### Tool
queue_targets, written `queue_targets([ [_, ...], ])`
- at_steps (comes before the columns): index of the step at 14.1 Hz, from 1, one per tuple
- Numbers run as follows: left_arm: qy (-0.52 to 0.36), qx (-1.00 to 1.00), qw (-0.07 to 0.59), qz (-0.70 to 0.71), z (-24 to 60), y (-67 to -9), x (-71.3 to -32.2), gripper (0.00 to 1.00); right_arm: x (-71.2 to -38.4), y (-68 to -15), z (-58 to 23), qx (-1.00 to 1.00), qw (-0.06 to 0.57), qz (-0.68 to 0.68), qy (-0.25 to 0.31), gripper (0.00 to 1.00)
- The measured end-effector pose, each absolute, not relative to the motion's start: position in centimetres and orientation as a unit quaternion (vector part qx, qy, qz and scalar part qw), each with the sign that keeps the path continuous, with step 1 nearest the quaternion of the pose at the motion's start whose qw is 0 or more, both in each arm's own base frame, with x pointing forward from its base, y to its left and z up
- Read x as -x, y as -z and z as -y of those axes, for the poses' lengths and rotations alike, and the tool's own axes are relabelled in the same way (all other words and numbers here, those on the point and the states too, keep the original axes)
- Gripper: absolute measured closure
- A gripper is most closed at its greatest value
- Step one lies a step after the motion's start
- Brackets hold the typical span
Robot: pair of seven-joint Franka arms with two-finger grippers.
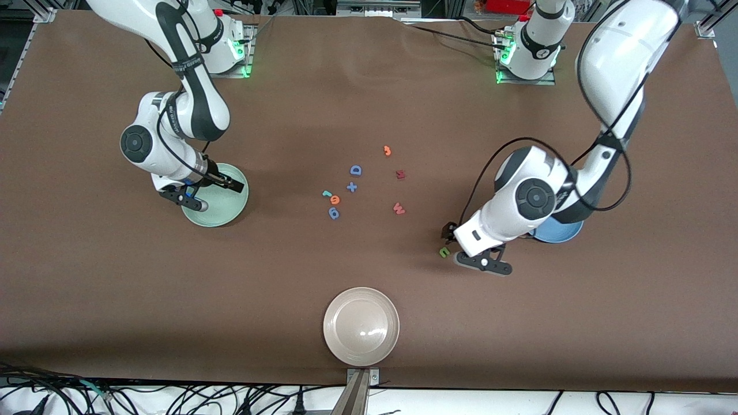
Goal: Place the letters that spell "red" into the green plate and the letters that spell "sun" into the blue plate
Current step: 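Grasp the green U with the left gripper while the right gripper reaches letters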
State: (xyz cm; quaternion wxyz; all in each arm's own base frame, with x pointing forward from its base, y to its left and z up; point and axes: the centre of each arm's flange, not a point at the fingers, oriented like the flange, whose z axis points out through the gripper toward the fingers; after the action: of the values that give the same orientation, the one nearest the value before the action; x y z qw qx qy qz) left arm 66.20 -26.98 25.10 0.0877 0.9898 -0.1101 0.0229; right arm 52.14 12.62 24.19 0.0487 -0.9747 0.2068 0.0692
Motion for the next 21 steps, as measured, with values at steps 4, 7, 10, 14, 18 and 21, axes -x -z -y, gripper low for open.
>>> queue_targets([
  [4,-0.025,-0.986,0.062,0.156,28.5,-20.3,-65.3,0.13,-53.5,-26.9,-18.2,0.958,0.067,-0.272,-0.054,0.01],
  [7,-0.019,-0.983,0.054,0.172,29.3,-18.8,-64.7,0.13,-53.1,-27.4,-22.6,0.943,0.069,-0.321,-0.057,0.01],
  [10,-0.017,-0.981,0.042,0.189,29.8,-17.6,-64.2,0.15,-53.0,-27.4,-27.6,0.930,0.067,-0.356,-0.053,0.01],
  [14,-0.015,-0.981,0.038,0.187,29.3,-17.0,-64.4,0.26,-54.0,-25.0,-32.8,0.920,0.064,-0.385,-0.038,0.01],
  [18,-0.027,-0.979,0.023,0.203,29.2,-17.3,-64.7,0.62,-53.5,-21.5,-34.8,0.914,0.053,-0.402,-0.030,0.12],
  [21,-0.029,-0.978,0.023,0.204,29.3,-17.4,-64.7,0.69,-52.7,-21.0,-35.8,0.912,0.049,-0.405,-0.033,0.15],
])
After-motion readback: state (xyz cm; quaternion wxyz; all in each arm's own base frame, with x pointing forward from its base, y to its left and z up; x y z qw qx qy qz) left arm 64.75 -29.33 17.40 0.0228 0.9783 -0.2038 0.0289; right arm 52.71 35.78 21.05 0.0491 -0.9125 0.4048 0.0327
